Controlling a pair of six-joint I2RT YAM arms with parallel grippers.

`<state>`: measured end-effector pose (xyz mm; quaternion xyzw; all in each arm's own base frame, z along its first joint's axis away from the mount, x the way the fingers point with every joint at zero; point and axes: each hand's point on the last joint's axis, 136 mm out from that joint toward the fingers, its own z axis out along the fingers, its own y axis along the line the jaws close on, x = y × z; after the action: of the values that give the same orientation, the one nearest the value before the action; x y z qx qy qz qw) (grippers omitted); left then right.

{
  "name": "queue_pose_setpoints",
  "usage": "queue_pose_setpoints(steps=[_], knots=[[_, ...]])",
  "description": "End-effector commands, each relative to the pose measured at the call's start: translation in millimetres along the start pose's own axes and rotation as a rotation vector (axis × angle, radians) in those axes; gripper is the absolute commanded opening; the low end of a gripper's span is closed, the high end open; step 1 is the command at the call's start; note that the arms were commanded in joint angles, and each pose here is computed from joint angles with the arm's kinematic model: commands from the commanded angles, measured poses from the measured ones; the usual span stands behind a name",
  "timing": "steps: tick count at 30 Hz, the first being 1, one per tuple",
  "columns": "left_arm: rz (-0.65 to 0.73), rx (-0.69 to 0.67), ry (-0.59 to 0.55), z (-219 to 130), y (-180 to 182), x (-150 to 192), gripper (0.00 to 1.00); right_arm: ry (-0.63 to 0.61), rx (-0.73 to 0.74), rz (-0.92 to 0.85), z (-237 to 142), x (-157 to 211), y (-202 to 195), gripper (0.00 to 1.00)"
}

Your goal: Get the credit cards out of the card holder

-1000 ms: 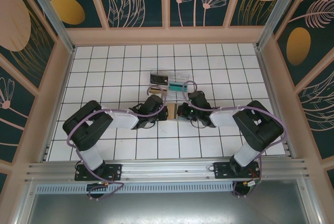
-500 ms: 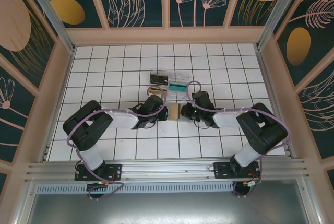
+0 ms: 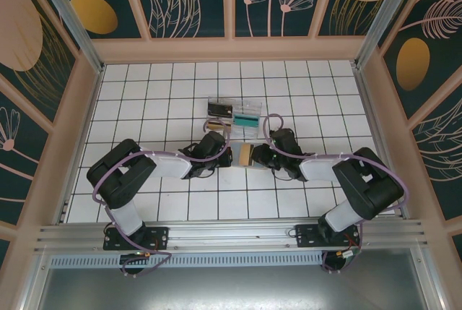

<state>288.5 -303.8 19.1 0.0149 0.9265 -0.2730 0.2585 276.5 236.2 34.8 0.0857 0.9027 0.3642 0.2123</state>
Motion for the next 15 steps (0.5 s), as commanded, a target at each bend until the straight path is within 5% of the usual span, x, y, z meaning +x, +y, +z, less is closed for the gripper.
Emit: queue_pose_setpoints(steps=[1,15], knots=[[0.007,-0.057,0.068,3,14,17,0.0,0.002,-0.049,0.003,4,-4,8,0.19],[0.01,-0.049,0.07,3,12,17,0.0,0.036,-0.062,0.012,16,-1,10,0.18]])
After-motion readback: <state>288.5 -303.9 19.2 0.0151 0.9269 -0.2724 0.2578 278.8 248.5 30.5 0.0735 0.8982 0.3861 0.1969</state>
